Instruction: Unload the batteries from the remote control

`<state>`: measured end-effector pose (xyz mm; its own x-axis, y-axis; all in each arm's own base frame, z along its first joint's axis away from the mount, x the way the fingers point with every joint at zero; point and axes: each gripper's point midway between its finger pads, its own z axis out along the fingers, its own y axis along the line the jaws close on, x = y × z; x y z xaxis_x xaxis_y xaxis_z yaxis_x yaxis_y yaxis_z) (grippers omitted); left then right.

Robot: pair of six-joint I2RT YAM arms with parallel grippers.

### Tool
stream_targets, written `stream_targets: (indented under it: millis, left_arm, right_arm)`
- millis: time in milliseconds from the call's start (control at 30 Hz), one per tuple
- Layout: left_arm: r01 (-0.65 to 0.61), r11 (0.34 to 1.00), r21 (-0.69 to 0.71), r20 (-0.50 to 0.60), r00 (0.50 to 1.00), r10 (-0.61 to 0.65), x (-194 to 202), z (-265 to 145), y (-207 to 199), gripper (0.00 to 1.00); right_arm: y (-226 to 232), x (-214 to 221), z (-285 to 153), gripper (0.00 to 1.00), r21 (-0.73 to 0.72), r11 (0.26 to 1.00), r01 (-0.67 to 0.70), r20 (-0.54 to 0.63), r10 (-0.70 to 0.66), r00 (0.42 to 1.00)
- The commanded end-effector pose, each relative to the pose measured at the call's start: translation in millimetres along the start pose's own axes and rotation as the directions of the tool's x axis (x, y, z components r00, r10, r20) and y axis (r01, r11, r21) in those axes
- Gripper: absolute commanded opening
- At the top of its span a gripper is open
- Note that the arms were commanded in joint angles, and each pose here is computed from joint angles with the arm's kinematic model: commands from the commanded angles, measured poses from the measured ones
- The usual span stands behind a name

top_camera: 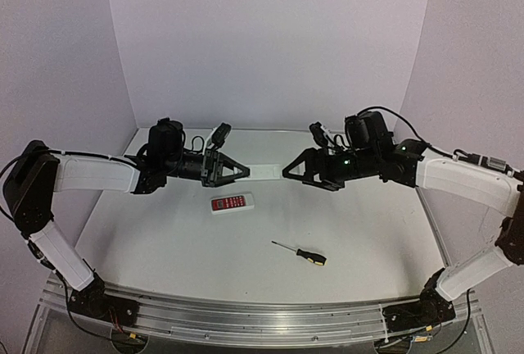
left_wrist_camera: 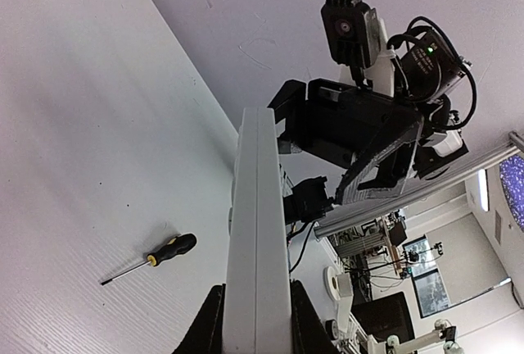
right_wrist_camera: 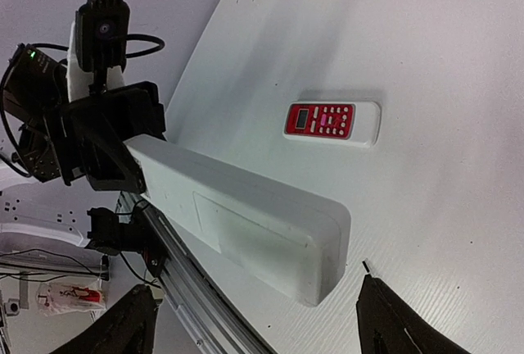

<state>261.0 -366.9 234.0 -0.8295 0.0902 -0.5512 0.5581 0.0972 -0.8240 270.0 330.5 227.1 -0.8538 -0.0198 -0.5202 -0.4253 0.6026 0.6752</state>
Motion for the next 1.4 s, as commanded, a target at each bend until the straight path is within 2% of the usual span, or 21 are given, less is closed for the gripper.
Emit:
stream_targets:
  millis: [0,233,567,767,833,900,1200,1267,1367]
  left_arm:
    - [-0.043,0.997,0.063,0.042,0.998,0.040,-10.4,-1.1,-17.6,0.00]
    - [-0.055,0.995,0.081,0.038,0.998,0.052,-11.1,-0.7,-21.9,0.00]
    - [-0.046,0.995,0.086,0.022,0.999,0.044,-8.7,2.5,-16.5,0.00]
    - [-0.054,0.994,0.091,0.012,0.999,0.053,-8.0,4.7,-14.1,0.00]
    - [-0.055,0.994,0.097,0.013,0.998,0.054,-8.3,5.0,-14.4,0.00]
    - [-0.057,0.993,0.099,0.015,0.998,0.056,-9.0,5.2,-14.7,0.00]
    - [-0.047,0.994,0.095,0.027,0.999,0.045,-12.7,6.9,-12.5,0.00]
    - [-0.045,0.994,0.097,0.024,0.999,0.042,-12.9,7.3,-12.6,0.00]
    - [-0.044,0.994,0.096,0.023,0.999,0.042,-12.6,6.6,-13.0,0.00]
  right_arm:
    - [6.0,-19.0,13.2,0.78,-0.029,1.000,0.003,0.049,-0.001,0.999]
    - [-4.3,-28.7,21.2,0.68,0.018,1.000,-0.009,0.087,0.008,0.996]
    - [5.7,-31.2,21.1,0.67,-0.026,1.000,-0.002,0.084,0.004,0.996]
    - [5.0,-37.9,20.4,0.66,-0.023,1.000,-0.016,0.122,0.018,0.992]
    - [6.8,-39.1,20.4,0.63,-0.031,0.999,-0.015,0.124,0.019,0.992]
    - [9.6,-38.5,21.0,0.58,-0.045,0.999,-0.013,0.115,0.018,0.993]
    - [19.3,-25.2,26.6,0.56,-0.116,0.993,-0.035,0.032,0.039,0.999]
    - [17.2,-25.8,28.3,0.52,-0.108,0.993,-0.037,0.034,0.041,0.999]
    - [8.3,-28.2,28.5,0.39,-0.066,0.997,-0.044,0.061,0.048,0.997]
